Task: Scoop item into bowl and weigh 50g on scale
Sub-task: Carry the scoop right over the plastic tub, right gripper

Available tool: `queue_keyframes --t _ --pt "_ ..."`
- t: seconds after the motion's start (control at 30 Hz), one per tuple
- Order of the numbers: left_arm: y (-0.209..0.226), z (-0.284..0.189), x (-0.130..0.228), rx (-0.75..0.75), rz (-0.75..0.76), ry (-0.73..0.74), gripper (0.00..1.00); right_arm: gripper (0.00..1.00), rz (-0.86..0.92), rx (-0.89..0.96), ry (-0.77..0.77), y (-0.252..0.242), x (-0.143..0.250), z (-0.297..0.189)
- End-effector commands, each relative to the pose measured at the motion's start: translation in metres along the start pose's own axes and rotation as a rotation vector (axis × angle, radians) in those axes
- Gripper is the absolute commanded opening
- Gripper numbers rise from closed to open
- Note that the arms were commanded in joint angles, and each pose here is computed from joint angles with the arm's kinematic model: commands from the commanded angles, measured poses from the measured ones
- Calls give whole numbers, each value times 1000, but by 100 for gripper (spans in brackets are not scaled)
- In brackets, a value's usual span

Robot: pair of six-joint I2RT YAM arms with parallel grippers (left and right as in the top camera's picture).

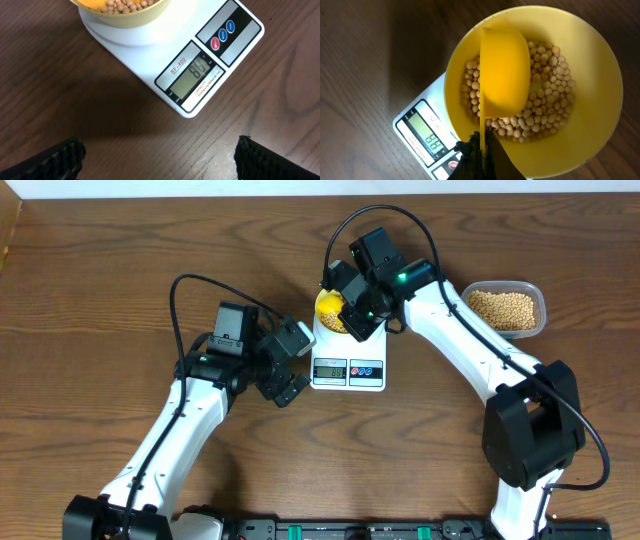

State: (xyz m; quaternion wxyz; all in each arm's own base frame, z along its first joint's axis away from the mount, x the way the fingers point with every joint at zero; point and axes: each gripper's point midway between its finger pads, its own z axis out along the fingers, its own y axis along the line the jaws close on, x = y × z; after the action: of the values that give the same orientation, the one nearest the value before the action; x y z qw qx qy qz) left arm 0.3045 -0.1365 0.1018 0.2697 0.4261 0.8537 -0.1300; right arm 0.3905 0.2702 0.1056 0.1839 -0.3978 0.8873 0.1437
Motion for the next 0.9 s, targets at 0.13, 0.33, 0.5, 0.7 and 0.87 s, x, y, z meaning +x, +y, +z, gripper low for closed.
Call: queue_keyframes --t 0.13,0.33,0.5,0.7,0.87 --pt "0 -4 -3 1 15 -18 98 1 96 -80 -26 4 0 -4" --pt "0 -4 -3 1 15 -18 98 1 184 -215 -82 2 -5 -15" --pt "0 -4 -3 1 15 -18 98 1 254 -366 -150 0 -10 -32" --pt "0 -4 -3 1 15 -18 98 1 358 -516 -221 -10 -14 -55" --pt "0 -4 -3 1 15 -18 98 1 403 -610 -281 -20 -14 -75"
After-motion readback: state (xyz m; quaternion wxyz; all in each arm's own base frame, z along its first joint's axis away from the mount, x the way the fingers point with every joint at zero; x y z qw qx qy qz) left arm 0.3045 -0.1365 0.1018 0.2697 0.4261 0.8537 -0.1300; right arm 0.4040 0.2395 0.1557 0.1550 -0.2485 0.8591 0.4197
